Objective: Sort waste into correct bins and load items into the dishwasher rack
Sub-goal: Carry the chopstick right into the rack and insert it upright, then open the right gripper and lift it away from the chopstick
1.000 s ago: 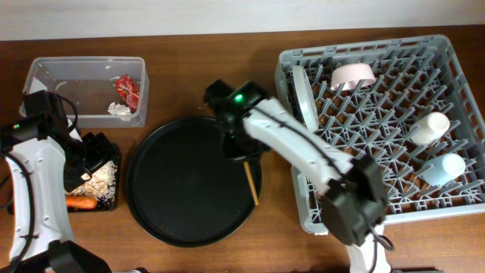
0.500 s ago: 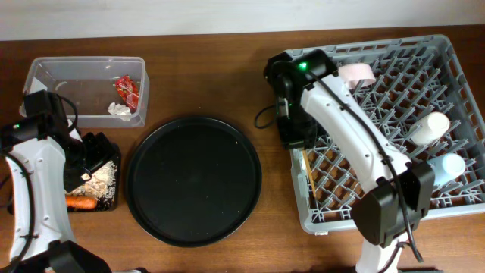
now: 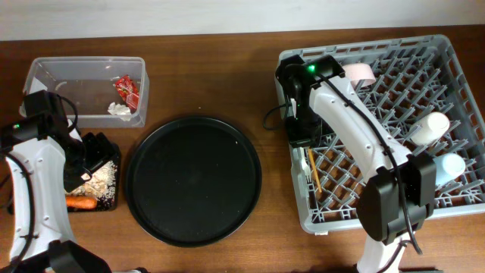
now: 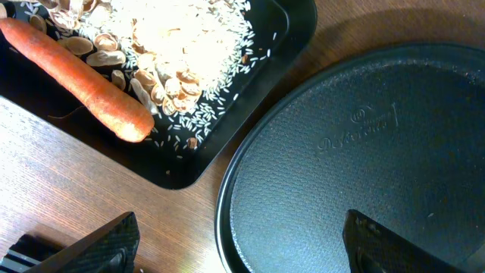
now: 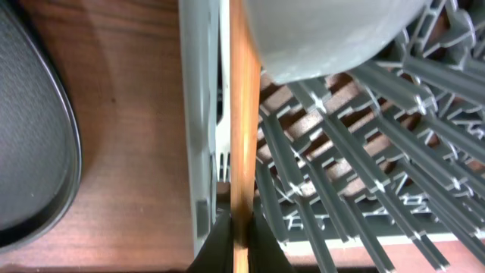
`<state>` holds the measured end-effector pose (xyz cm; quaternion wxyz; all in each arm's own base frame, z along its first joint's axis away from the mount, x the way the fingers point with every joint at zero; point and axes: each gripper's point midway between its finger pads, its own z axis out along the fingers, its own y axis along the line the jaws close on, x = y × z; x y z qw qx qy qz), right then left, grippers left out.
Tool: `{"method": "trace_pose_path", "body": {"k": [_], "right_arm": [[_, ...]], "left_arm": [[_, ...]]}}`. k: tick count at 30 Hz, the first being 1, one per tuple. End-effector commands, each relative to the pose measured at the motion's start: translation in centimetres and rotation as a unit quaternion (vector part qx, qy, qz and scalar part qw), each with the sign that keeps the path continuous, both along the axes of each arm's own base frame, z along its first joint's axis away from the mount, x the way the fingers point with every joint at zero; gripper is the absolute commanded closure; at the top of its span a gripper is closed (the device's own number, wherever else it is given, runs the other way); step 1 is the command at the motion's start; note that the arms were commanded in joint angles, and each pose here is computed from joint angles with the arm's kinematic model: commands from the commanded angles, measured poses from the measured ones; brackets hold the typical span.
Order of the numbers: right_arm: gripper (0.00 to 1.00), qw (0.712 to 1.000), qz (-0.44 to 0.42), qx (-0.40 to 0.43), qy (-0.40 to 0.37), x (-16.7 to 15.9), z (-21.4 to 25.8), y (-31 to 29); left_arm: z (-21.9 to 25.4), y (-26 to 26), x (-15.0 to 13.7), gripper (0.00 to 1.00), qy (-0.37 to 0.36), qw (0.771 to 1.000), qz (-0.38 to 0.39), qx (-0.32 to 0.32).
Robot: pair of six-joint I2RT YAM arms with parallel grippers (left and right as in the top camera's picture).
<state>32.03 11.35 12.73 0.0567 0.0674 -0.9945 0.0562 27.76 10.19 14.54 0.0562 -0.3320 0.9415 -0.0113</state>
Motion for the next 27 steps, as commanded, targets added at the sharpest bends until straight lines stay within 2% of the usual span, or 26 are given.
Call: {"method": "trace_pose_path", "body": {"k": [1,3,5,10,13,18,20,23,24,27], "right_arm": [[0.86,1.000,0.000,-0.015,-0.021,0.7,0.1,-1.0],[0.84,0.999,-0.002,-0.016,-0.033,1.3,0.0,-1.0],[0.78,0.999,-0.002,-0.017,-0.033,1.3,0.0,-1.0],[0.78,0.999,-0.015,-0.018,-0.033,1.1,0.1,-1.0],[0.78,0.999,-0.019,0.012,-0.034,0.7,0.8,-0.1],[0.76,0.991,-0.030,0.080,-0.104,0.3,6.0,0.2],[0.65,0.986,-0.046,0.089,-0.136,0.4,7.9,-1.0],[0.35,0.976,-0.071,0.111,-0.172,1.0,9.8,-3.3],[0.25,0.974,-0.061,0.131,-0.176,1.3,10.2,-3.6],[0.09,0.970,-0.014,0.174,-0.170,1.7,10.1,-4.4]], "left_arm": [[0.5,0.2,0.1,0.14,-0.007,1.000,-0.004,0.007],[0.5,0.3,0.1,0.14,-0.007,1.000,-0.004,0.008],[0.5,0.3,0.1,0.14,-0.007,1.000,-0.004,0.008],[0.5,0.2,0.1,0.14,-0.007,1.000,-0.004,0.007],[0.5,0.2,0.1,0.14,-0.007,1.000,-0.004,0.007],[0.5,0.0,0.4,0.14,-0.011,1.000,-0.011,0.008],[0.5,-1.1,1.0,0.14,-0.018,0.999,-0.043,0.003],[0.6,-3.6,2.3,0.13,-0.032,0.992,-0.121,0.009],[0.7,-4.9,2.9,0.08,-0.038,0.987,-0.154,0.012],[0.9,-8.8,4.2,0.01,-0.055,0.967,-0.249,0.021]]}}
